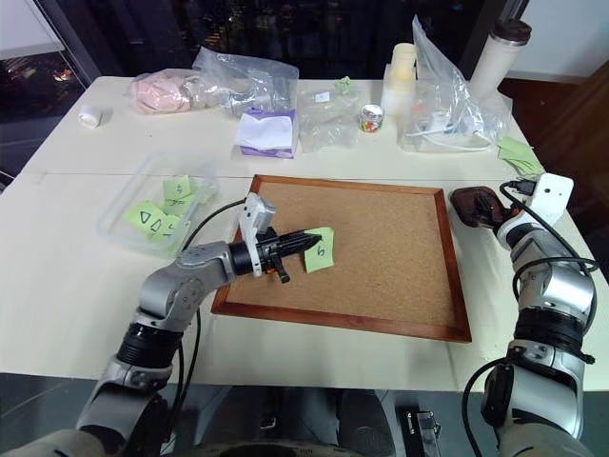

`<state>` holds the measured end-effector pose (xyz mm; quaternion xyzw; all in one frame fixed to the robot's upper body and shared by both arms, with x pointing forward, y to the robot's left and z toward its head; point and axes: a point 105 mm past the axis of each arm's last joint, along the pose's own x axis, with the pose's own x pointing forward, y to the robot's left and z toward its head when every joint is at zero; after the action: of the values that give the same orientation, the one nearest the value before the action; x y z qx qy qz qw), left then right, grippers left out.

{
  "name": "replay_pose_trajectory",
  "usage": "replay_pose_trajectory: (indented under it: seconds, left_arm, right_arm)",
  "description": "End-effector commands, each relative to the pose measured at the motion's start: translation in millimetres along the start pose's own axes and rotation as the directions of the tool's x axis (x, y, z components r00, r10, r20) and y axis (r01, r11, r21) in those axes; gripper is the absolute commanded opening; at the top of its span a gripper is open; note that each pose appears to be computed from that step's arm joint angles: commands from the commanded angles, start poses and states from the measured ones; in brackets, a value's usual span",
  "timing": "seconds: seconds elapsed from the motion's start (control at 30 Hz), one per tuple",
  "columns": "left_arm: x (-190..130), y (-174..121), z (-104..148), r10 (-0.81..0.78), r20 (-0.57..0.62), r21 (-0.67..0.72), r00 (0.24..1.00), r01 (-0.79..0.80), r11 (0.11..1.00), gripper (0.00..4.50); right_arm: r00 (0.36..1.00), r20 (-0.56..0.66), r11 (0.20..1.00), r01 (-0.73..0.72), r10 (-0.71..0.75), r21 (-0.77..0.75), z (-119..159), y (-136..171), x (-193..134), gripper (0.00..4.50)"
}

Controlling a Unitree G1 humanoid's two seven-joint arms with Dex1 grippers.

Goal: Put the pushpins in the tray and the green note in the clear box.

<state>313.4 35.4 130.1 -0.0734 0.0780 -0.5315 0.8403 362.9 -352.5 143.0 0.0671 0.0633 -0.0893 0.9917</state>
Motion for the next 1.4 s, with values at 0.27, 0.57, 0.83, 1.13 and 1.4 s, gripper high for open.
replay_pose_trajectory:
  seconds: [0.27, 0.57, 0.83, 1.13, 1.4]
  left_arm:
    - [-41.1, -0.8, 36.0, 0.003, 0.042, 0.142, 0.999, -0.009, 0.99, 0.0]
    - [-100.8, 43.2, 104.1, 0.208, 0.18, 0.181, 0.962, -0.24, 0.954, 0.0]
    - [-186.4, 114.8, 117.0, 0.548, 0.192, 0.148, 0.814, -0.576, 0.804, 0.0]
    - [-211.1, 134.4, 75.9, 0.593, 0.064, 0.107, 0.803, -0.596, 0.796, 2.4]
    - [-196.3, 119.2, 90.1, 0.492, 0.072, 0.153, 0.867, -0.497, 0.854, 4.46]
  right_arm:
    - [0.775, -0.096, 0.745, -0.629, 0.625, -0.224, 18.9, 121.3, -80.0, 4.46]
    - [0.57, -0.22, 0.509, -0.814, 0.791, -0.279, 2.4, 179.6, -115.4, 4.46]
    - [0.528, -0.243, 0.46, -0.84, 0.814, -0.286, -8.2, 196.0, -115.3, 4.46]
    - [0.519, -0.265, 0.44, -0.845, 0.813, -0.305, -14.9, 199.3, -112.7, 4.5]
    - [0.553, -0.277, 0.461, -0.823, 0.786, -0.333, -18.7, 189.1, -107.9, 4.5]
